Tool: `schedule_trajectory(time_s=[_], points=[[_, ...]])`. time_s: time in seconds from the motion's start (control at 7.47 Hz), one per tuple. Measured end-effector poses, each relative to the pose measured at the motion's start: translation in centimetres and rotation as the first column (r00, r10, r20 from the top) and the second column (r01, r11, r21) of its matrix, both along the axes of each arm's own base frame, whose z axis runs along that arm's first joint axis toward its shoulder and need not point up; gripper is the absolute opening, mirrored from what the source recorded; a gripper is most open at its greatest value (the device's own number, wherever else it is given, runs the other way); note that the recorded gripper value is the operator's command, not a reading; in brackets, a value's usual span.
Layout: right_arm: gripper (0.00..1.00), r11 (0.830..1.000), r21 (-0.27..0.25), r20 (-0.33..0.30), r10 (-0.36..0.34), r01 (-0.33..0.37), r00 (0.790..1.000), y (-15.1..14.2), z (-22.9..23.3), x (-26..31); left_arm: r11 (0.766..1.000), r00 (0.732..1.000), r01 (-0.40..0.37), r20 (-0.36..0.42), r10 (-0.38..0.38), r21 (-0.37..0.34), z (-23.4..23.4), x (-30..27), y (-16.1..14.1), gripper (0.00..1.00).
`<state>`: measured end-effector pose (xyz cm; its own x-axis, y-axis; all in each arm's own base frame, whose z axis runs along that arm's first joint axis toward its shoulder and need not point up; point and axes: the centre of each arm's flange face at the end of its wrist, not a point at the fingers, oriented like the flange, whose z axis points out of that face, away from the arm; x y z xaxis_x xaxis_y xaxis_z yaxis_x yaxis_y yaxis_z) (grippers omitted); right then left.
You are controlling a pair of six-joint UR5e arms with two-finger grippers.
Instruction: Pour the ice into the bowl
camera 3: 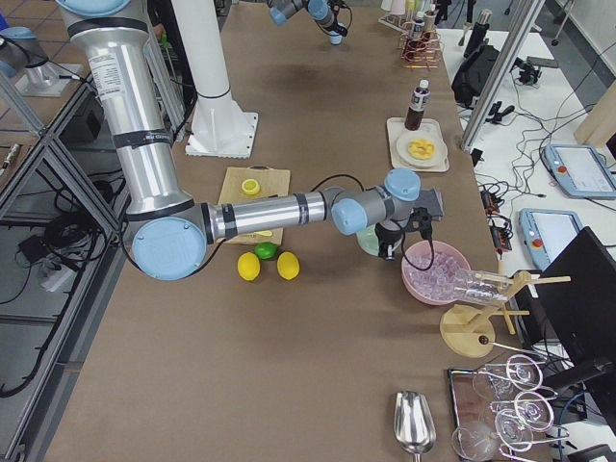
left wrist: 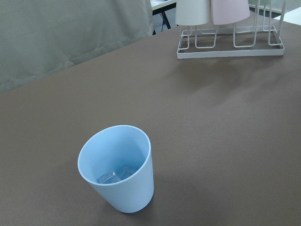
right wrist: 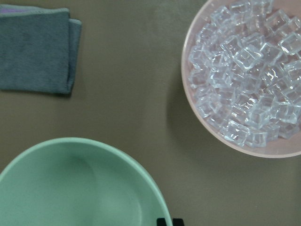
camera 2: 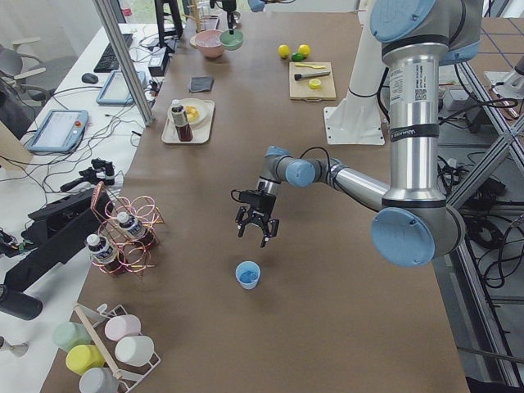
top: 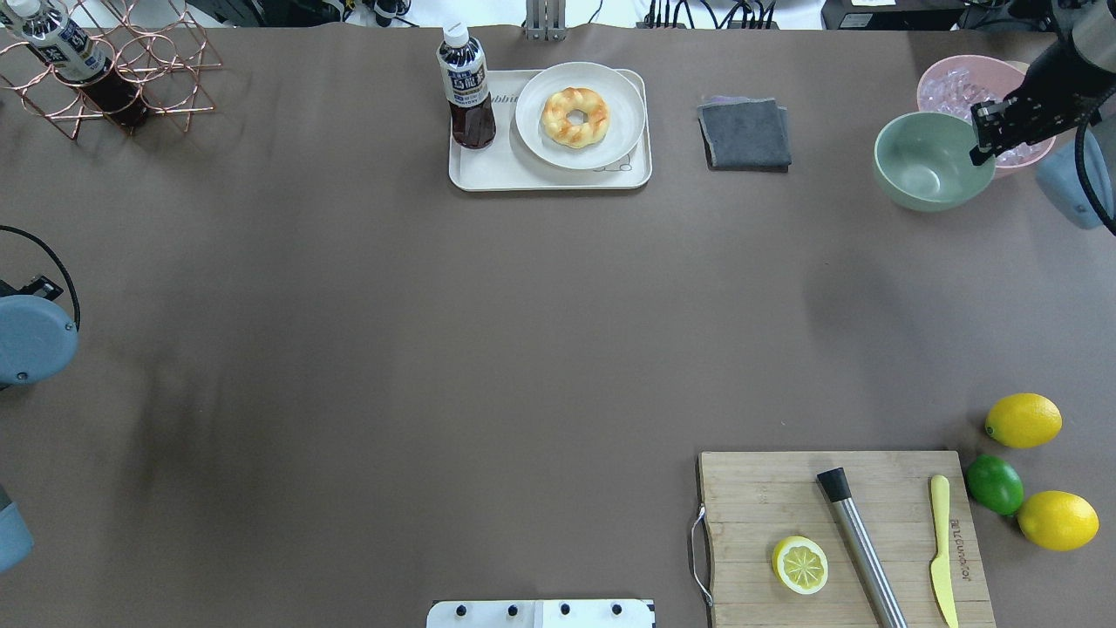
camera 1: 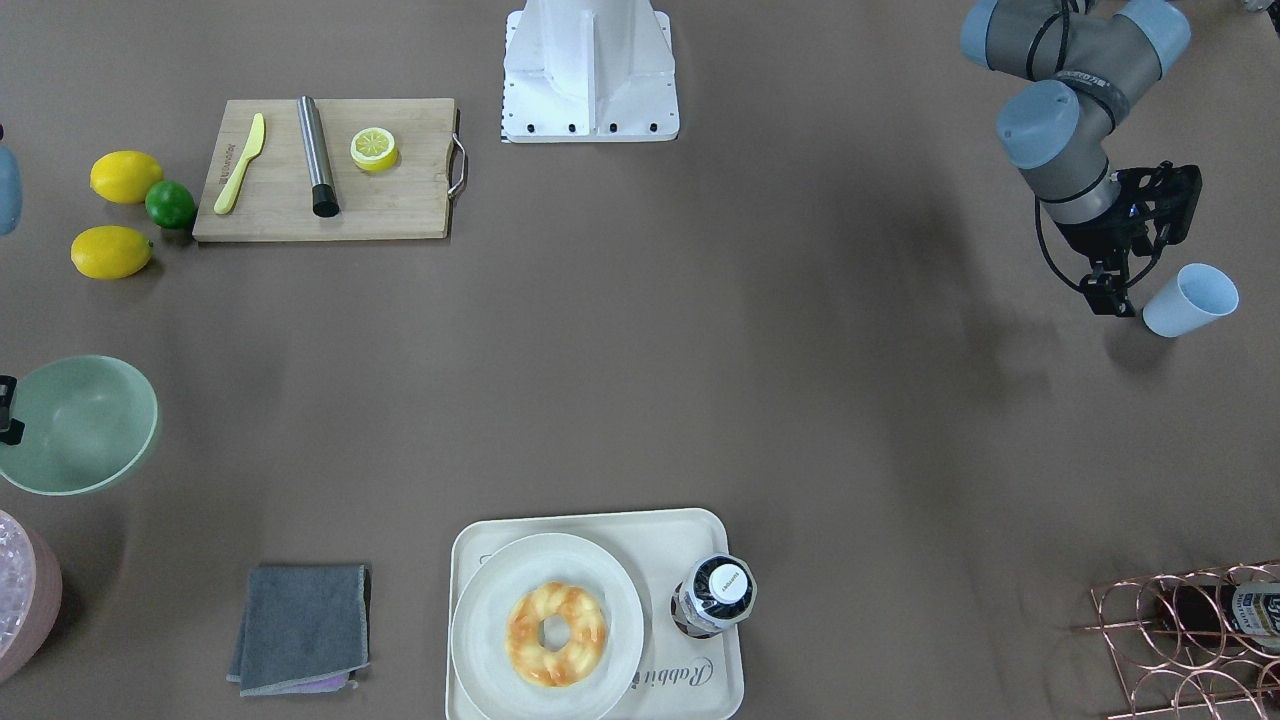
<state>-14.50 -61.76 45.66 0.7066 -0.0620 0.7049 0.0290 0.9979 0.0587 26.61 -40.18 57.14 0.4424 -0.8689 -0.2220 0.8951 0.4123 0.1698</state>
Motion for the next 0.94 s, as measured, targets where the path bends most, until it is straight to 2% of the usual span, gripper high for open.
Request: schedule_trajectory(time_s=[0.4,0.67,0.94], points=[[0.00,0.996,-0.075,-0.006,0.041,-0.041,0.999,-0.3,-11.2,-3.7,0.999,0.998,-0.011,0.064,0.014,-0.050,3.9,1.0,0.2,0.97],[0.00,0.990,-0.107,-0.024,0.093,-0.095,0.995,-0.1,-16.4,-9.1,0.996,0.993,-0.016,0.111,0.026,-0.086,6.7,1.1,0.5,0.97],[0.00,0.984,-0.116,-0.054,0.133,-0.139,0.990,0.0,-20.3,-14.5,0.995,0.991,-0.014,0.130,0.027,-0.100,7.9,1.0,0.6,0.97]])
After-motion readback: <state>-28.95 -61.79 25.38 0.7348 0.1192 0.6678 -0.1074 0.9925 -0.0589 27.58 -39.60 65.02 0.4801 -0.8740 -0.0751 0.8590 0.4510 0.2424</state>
